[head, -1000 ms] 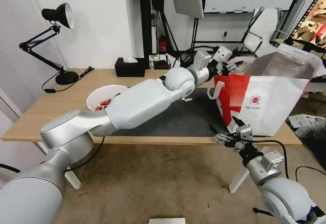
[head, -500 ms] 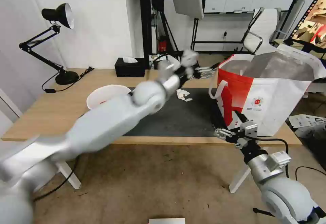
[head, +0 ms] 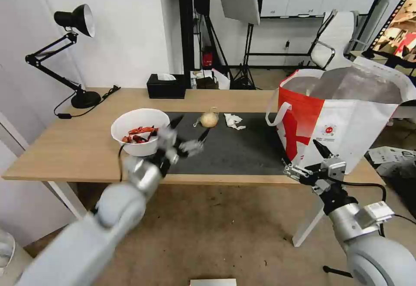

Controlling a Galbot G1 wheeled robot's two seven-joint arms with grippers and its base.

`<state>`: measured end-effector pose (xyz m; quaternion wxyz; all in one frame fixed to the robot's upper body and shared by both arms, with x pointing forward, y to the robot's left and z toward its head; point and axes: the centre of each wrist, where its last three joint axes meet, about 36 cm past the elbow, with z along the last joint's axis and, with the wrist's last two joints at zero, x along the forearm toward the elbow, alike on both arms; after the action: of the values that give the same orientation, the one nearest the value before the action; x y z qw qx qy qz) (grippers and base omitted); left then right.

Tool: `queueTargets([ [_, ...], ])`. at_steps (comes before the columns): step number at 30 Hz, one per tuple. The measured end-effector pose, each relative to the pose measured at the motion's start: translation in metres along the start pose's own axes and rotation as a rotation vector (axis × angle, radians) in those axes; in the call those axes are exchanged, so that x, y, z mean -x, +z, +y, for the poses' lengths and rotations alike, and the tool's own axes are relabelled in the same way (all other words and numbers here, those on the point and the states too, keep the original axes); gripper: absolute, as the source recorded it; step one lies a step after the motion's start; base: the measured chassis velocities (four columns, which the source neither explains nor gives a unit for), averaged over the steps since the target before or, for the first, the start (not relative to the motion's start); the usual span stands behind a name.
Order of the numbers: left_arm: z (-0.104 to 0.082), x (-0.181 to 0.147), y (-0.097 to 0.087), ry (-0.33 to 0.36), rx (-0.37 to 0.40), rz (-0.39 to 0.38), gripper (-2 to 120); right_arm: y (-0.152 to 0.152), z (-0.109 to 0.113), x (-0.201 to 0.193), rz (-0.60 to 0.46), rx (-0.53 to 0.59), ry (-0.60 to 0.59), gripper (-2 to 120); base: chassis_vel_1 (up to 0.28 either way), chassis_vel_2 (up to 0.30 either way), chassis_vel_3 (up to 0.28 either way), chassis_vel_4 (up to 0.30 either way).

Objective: Pick up the trash from the table and place it into the takeout bag.

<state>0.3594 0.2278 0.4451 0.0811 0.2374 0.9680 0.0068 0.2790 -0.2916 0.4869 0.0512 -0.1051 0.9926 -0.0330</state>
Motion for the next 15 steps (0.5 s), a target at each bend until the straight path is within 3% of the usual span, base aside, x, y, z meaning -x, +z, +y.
queueTargets([
  [1,0.000,0.000,0.000,0.000,0.000,0.000,100,0.000,0.000,0.000,0.000,0.000,0.000,100,0.000,0.000,0.000,0.000],
  [4,-0.012,-0.042,0.021,-0.109,0.034,0.038,100,0.022,0.002,-0.013,-0.015,0.000,0.043,100,0.000,0.000,0.000,0.000],
  [5,-0.012,-0.042,0.021,-0.109,0.034,0.038,100,0.022,0.002,-0.013,-0.015,0.000,0.043,100,0.000,0.000,0.000,0.000],
  [8,-0.019,-0.064,0.034,-0.162,0.065,0.055,100,0.046,0.002,-0.025,-0.017,-0.017,0.061,100,0.000,0.000,0.000,0.000],
  [9,-0.022,-0.077,0.040,-0.193,0.088,0.064,100,0.067,0.004,-0.034,-0.015,-0.024,0.078,100,0.000,0.000,0.000,0.000],
  [15,-0.029,-0.090,0.049,-0.226,0.096,0.103,100,0.102,0.013,-0.049,-0.007,-0.028,0.096,100,0.000,0.000,0.000,0.000],
])
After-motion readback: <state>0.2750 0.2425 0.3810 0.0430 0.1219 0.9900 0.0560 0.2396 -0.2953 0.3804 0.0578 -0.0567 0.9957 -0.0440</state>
